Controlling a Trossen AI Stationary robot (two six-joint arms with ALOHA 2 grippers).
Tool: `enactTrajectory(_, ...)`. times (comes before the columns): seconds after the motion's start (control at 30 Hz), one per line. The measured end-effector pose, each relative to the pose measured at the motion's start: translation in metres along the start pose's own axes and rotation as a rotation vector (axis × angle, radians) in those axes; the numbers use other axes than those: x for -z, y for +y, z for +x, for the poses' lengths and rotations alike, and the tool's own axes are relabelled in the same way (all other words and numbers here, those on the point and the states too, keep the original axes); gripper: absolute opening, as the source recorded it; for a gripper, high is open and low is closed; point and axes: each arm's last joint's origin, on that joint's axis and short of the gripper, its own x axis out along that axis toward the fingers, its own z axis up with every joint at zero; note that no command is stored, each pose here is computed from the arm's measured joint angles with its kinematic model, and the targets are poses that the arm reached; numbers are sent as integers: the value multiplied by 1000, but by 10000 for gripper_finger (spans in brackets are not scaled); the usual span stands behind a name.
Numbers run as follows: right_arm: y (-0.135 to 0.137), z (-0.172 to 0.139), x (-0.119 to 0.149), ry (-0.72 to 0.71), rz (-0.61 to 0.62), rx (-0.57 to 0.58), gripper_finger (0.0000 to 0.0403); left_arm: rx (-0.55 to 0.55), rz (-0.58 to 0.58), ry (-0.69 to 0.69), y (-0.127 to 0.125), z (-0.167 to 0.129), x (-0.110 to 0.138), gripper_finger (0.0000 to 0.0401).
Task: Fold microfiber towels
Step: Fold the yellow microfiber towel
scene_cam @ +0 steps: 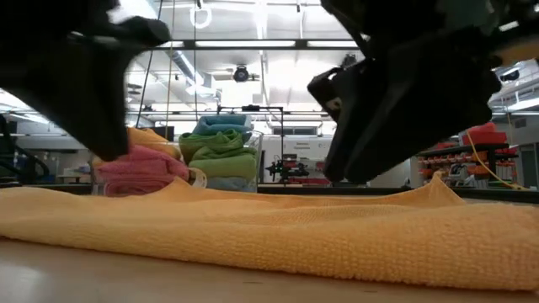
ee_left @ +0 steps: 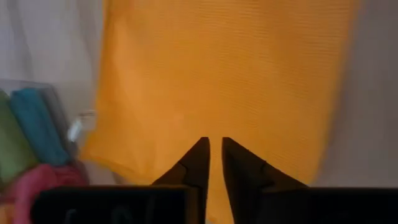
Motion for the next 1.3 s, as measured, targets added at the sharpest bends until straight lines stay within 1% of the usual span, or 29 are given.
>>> enactTrajectory(0.07,5,0,1,-1,6,16,90,-18,10,12,9,5,-3,64)
enactTrajectory(0.17,14,-1,2,-4,-15,40,90,-29,43,33,25,14,-9,84)
enactTrajectory(0.27,26,-3,2,-8,-46,62,90,-39,37,63,45,25,-14,100)
enactTrajectory(0.43,39,-6,3,-15,-82,116,90,35,18,133,75,43,-19,120)
enactTrajectory(0.5,42,-7,3,-17,-92,120,90,70,1,164,85,48,-19,125)
enactTrajectory(0.57,43,-7,4,-17,-93,118,90,77,2,201,94,52,-17,130)
enactTrajectory(0.7,43,-7,3,-18,-87,120,90,77,25,229,105,57,-16,137)
enactTrajectory(0.93,43,-7,3,-18,-86,133,90,78,65,263,116,61,-13,153)
enactTrajectory(1.07,43,-7,4,-18,-86,133,90,72,45,300,126,65,-11,158)
enactTrajectory(1.23,43,-7,3,-23,-85,133,90,69,23,331,137,69,-8,151)
enactTrajectory(1.3,43,-7,3,-26,-88,133,90,100,3,331,142,72,-9,150)
